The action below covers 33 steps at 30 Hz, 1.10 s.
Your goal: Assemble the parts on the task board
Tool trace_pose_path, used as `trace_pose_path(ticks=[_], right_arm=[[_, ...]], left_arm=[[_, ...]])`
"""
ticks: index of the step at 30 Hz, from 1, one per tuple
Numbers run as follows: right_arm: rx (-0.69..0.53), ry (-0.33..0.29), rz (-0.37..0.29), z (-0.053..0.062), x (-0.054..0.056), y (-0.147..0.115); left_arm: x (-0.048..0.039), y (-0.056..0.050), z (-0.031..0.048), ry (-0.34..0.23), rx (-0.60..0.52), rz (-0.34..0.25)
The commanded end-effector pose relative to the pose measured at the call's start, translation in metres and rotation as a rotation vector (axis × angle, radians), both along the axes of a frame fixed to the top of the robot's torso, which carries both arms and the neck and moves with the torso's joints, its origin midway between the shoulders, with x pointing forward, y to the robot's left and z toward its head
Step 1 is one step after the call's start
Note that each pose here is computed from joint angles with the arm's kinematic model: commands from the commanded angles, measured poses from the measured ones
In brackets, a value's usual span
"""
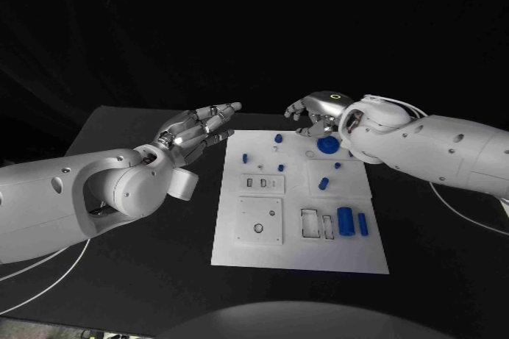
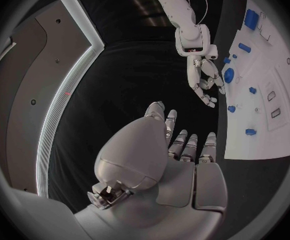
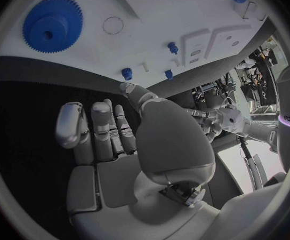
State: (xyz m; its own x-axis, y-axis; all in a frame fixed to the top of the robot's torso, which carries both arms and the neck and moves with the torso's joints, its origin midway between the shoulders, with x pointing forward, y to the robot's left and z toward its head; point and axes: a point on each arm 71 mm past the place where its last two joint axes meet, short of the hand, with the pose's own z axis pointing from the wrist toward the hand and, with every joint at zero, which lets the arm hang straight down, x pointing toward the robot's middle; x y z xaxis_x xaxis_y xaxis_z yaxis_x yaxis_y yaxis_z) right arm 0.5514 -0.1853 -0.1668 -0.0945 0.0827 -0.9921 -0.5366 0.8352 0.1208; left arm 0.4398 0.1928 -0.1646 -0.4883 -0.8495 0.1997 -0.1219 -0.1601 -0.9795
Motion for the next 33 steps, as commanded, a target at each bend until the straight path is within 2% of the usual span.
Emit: trace_pose_path(ticks=[1, 6, 12, 20, 33], right_arm=[[0.117, -0.075, 0.043, 0.016, -0.013, -0.009], [0.123, -0.058, 0.000, 0.022, -0.029, -0.041], [0.095, -0.053, -0.045, 0.020, -0.037, -0.068], [-0.029, -0.031, -0.131, 0.011, -0.035, -0.085], [-0.142, 0.053, -0.181, -0.014, -0.027, -0.079]], left_arm=[[-0.0010, 0.000, 0.0018, -0.007, -0.019, -0.019], [-0.0003, 0.000, 0.0017, -0.008, -0.021, -0.022], [0.0004, -0.004, 0.0016, -0.008, -0.025, -0.034], [0.0025, -0.007, 0.0007, -0.008, -0.027, -0.045], [0.0029, -0.009, 0.0002, -0.006, -0.026, -0.047]])
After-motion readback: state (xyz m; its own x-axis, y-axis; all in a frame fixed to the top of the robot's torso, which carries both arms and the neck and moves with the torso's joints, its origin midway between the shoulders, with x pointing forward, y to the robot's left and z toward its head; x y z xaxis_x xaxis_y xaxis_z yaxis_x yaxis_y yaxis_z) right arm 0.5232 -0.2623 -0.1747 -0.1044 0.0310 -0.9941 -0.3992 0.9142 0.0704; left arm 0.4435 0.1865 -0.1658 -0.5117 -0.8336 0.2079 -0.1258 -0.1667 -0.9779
